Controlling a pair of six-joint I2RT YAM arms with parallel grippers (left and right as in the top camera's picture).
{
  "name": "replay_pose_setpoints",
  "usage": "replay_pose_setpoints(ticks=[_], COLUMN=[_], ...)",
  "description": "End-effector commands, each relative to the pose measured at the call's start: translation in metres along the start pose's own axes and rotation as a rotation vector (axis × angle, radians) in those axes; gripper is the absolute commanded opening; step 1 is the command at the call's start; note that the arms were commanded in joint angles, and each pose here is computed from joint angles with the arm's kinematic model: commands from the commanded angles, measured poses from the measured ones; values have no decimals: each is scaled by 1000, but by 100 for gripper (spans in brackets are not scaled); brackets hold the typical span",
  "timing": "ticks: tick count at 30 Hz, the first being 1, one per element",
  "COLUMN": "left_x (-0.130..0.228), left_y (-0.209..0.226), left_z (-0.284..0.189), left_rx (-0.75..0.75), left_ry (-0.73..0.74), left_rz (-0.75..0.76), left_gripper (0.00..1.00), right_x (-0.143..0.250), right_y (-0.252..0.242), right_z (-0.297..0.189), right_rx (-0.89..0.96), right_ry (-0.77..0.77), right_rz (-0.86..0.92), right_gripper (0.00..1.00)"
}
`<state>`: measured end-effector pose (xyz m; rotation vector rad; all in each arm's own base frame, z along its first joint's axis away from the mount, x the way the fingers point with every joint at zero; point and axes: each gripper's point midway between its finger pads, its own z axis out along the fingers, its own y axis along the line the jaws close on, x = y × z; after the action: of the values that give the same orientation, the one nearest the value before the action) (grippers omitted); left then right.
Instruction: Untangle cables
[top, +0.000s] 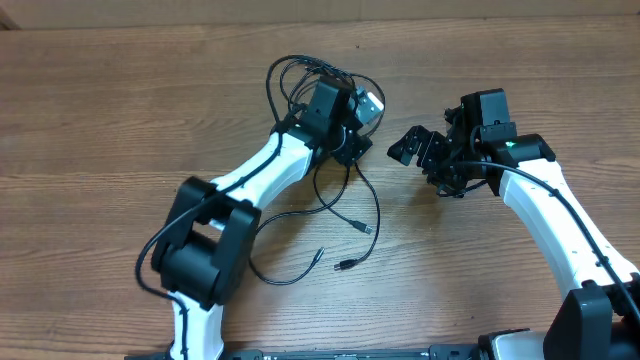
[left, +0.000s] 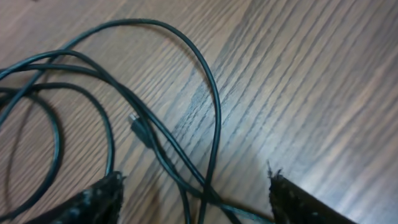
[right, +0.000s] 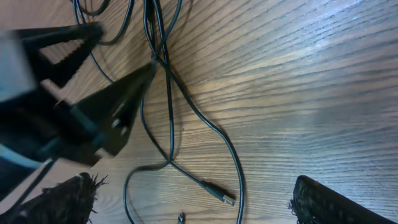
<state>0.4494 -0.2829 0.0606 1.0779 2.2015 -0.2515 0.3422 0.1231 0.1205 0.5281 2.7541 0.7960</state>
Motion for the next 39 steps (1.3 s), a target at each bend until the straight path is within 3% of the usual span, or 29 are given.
replay_pose_setpoints(ticks=[1, 6, 11, 13, 16, 24, 34, 39], left_x=[10, 20, 24, 27, 28, -18, -64, -81], left_y=[-7, -18, -19, -20, -22, 23, 34, 34], left_z=[24, 41, 56, 61, 66, 26, -153, -246], left_rx=[39, 98, 99, 103, 114, -113, -161, -206], left_ry=[4, -2, -16, -19, -32, -99, -163, -289], left_rz=[58, 127, 129, 129, 131, 142, -12, -100], left_gripper=[66, 57, 59, 53, 4, 4, 4, 4], right_x=[-2, -2, -2, -2, -2, -2, -23, -32], right_y=[3, 3, 3, 3, 3, 3, 19, 19], right_z=[0, 0, 0, 0, 0, 0, -2, -3], right_rx=[-5, -5, -5, -5, -5, -5, -65, -56], right_ry=[-3, -3, -3, -3, -3, -3, -88, -132], right_rz=[-6, -6, -6, -6, -6, -6, -54, -65], right_gripper=[100, 100, 100, 100, 100, 100, 100, 100])
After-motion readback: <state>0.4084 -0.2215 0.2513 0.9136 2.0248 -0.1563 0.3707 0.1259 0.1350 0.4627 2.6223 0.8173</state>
